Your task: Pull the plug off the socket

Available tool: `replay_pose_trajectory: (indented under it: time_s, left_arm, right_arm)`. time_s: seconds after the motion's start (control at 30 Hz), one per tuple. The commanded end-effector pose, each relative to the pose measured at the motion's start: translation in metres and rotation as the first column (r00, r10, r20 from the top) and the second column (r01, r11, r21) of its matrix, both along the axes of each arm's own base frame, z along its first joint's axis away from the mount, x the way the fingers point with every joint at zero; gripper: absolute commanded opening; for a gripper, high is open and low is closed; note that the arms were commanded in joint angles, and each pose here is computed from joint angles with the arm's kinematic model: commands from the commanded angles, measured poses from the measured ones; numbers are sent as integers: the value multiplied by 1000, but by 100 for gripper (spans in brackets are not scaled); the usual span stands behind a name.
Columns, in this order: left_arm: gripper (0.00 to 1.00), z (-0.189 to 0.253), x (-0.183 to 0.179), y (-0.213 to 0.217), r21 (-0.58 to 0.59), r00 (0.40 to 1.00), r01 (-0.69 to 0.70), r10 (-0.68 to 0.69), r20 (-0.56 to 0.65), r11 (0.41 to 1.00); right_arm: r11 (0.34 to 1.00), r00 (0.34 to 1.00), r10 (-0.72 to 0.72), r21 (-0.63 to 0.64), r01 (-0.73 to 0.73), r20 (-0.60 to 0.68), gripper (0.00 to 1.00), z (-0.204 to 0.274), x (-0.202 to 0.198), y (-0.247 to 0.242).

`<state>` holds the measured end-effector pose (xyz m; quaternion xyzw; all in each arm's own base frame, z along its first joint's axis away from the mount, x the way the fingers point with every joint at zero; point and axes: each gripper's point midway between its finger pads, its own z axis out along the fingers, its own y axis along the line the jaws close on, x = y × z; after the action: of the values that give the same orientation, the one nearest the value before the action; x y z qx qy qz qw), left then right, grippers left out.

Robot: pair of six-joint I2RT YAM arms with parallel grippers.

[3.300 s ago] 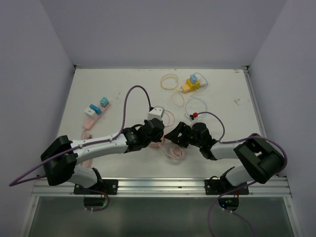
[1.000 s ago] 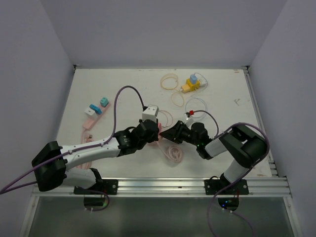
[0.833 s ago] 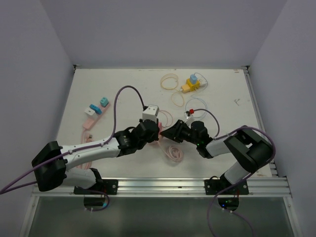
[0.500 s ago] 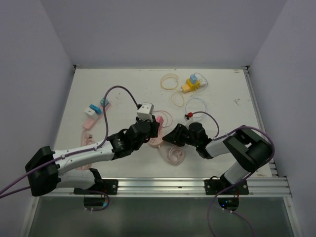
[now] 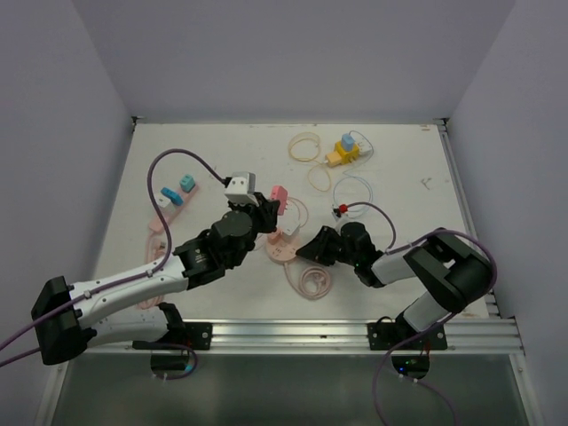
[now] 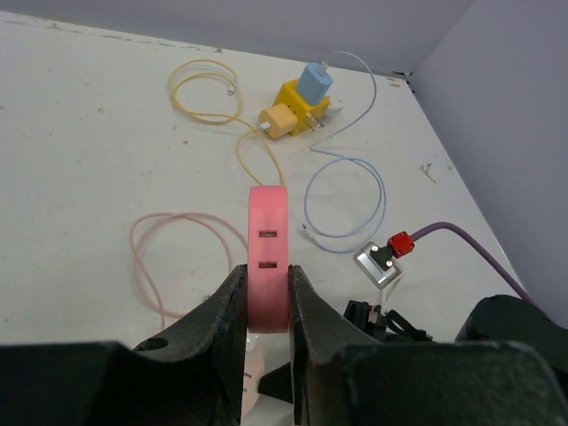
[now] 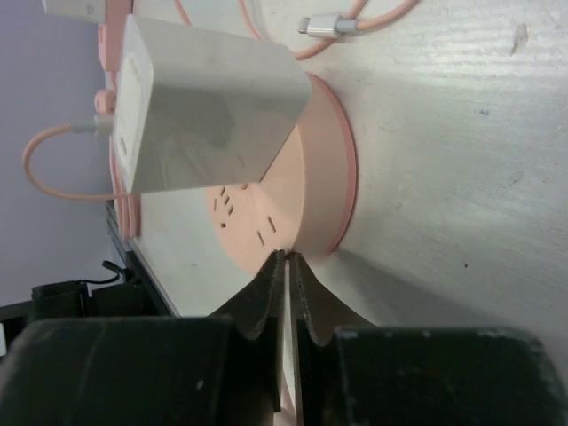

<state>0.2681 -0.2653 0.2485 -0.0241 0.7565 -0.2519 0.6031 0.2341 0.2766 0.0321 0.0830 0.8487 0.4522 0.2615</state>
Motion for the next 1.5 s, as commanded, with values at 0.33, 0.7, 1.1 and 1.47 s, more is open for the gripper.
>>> replay_pose_trajectory:
  time_s: [0.33,0.7,1.1,1.47]
  left_arm:
    - [0,-42,22,100,-13,977,-162,159,-146,987]
    - [0,-96,56,113,-66,965,-147,129,-227,987]
    - [5,-140,102,120,-170,961,-156,110,-252,973]
    - [63,-156,84,132,-179,947,-178,119,-299,968]
  right_arm:
    - [973,977,98,-226,-54,188,49,38,-4,-31]
    - [955,940,164,-286,-76,299,87,63,-26,-55]
    - [949,915,204,-298,-99,347,93,77,-37,-62]
    - [949,919,208,-297,-107,335,94,73,-39,-61]
